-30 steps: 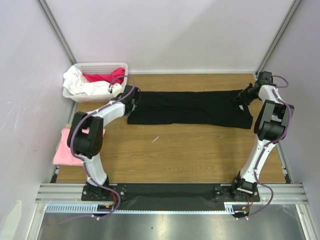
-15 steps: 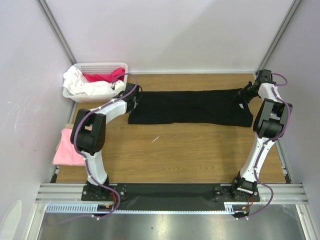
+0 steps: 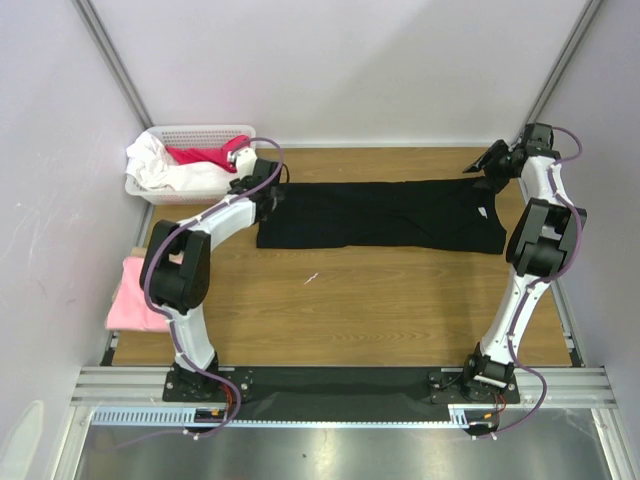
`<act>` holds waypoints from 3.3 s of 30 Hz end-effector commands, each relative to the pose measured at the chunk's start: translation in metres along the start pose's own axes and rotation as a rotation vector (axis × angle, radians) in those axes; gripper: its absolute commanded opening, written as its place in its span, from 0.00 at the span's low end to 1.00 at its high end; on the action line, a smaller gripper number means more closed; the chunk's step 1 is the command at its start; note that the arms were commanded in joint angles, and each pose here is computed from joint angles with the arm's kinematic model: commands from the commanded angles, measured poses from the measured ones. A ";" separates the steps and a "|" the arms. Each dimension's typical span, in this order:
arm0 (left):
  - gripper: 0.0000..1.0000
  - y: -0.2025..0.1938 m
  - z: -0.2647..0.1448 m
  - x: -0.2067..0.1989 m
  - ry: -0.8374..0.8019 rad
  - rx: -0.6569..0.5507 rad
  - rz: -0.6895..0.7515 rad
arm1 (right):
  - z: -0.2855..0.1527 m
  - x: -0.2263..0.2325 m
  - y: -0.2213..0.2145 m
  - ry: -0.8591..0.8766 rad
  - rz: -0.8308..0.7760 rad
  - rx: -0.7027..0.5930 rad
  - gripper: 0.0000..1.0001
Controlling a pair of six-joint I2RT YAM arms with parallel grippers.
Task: Fold and stack the t-shirts
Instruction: Fold the tshirt
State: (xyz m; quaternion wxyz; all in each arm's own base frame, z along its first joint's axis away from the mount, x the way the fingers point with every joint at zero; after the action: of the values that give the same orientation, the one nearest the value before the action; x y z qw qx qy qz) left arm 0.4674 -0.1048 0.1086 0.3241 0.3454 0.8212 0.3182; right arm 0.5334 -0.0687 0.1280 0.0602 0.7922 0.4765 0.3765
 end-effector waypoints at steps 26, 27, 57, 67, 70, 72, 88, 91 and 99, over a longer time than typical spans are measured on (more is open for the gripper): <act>0.72 -0.069 -0.071 0.055 -0.080 0.281 -0.140 | -0.101 -0.115 -0.114 -0.389 0.274 -0.051 0.58; 0.71 -0.068 -0.070 0.058 -0.072 0.281 -0.148 | -0.098 -0.118 -0.116 -0.393 0.276 -0.046 0.57; 0.56 -0.077 -0.056 0.060 -0.051 0.317 -0.142 | -0.080 -0.143 -0.106 -0.465 0.225 -0.028 0.00; 0.46 -0.078 -0.041 0.058 -0.057 0.272 -0.125 | -0.081 -0.140 -0.101 -0.456 0.209 -0.032 0.00; 0.38 -0.078 -0.035 0.060 -0.040 0.259 -0.117 | -0.082 -0.141 -0.100 -0.459 0.205 -0.028 0.00; 0.31 -0.075 -0.032 0.062 -0.027 0.237 -0.108 | -0.082 -0.141 -0.098 -0.458 0.201 -0.031 0.00; 0.00 -0.052 -0.028 0.073 0.030 0.151 0.001 | -0.096 -0.153 -0.092 -0.522 0.172 -0.015 0.00; 0.00 -0.058 -0.032 0.076 0.034 0.184 0.000 | -0.096 -0.154 -0.099 -0.524 0.180 0.004 0.00; 0.45 -0.056 -0.038 0.071 0.014 0.213 0.017 | -0.099 -0.145 -0.101 -0.485 0.176 0.028 0.23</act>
State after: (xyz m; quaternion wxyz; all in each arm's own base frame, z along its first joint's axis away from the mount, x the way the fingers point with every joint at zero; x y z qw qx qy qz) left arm 0.3680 -0.0975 0.0455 0.2616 0.3875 0.8558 0.2216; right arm 0.3556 -0.1434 0.0619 0.1087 0.9016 0.3816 0.1722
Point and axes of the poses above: each gripper's point midway between its finger pads, its own z axis out along the fingers, its own x axis along the line the jaws close on, y = z × x, the point moved 2 cm from there along -z, back along the fingers, and after that the axes turned 12 degrees about -z, right-handed, at the moved point
